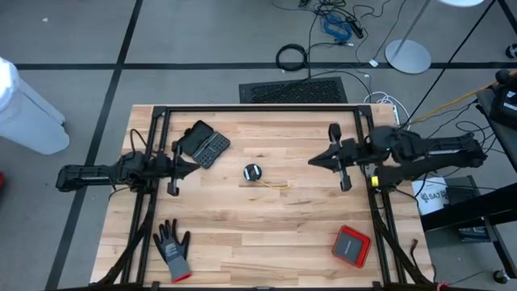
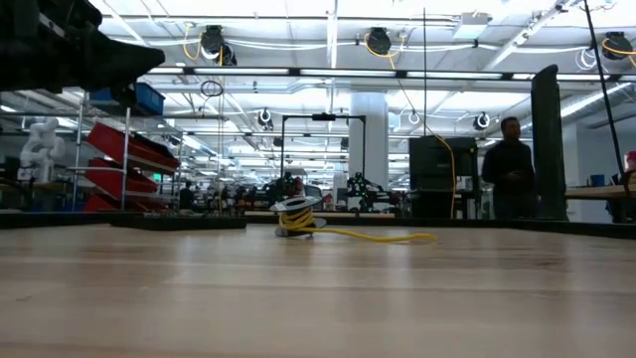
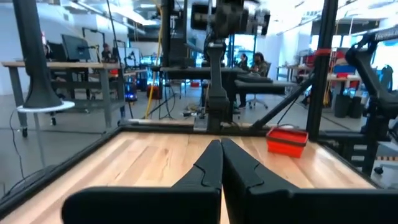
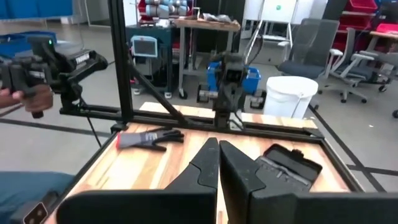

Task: Coil cords
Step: Uncoil the yellow wire from the spool

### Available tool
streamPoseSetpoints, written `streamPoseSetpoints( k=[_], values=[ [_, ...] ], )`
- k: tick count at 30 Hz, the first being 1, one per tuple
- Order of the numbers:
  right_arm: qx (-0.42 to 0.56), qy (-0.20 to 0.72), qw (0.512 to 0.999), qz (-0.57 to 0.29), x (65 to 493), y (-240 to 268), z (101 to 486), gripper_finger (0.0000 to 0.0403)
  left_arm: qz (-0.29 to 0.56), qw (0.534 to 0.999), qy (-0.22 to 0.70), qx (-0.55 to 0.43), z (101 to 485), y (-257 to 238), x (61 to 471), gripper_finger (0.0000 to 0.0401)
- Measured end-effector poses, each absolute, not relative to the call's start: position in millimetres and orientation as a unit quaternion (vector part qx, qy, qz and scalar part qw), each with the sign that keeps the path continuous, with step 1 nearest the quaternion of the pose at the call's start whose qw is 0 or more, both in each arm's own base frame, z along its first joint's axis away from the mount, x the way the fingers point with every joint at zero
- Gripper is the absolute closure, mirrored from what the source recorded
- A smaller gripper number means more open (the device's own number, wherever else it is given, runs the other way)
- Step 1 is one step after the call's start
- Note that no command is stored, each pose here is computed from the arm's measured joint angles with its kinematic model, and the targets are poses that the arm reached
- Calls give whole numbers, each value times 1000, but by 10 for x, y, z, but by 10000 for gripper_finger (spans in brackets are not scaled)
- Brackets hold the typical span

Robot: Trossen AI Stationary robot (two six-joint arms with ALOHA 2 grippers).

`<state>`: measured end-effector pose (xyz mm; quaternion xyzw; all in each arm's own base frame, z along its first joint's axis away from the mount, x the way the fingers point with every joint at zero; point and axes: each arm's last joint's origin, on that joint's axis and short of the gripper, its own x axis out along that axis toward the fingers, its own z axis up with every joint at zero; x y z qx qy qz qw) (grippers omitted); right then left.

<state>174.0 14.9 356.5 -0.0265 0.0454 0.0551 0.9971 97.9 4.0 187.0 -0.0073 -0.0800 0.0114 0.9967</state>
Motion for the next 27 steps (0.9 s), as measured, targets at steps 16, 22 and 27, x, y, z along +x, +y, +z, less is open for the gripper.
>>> streamPoseSetpoints(
  k=[16,22,27],
  values=[
    [-20,90,994,53,1899,159,3198,403,18,991,-122,46,2988,38,1018,399],
    [-17,138,989,52,2112,176,3020,403,-16,997,-54,45,3130,-6,1442,399],
    [-18,172,984,52,2285,190,2860,403,-62,996,1,70,3061,-107,1756,399]
  ],
)
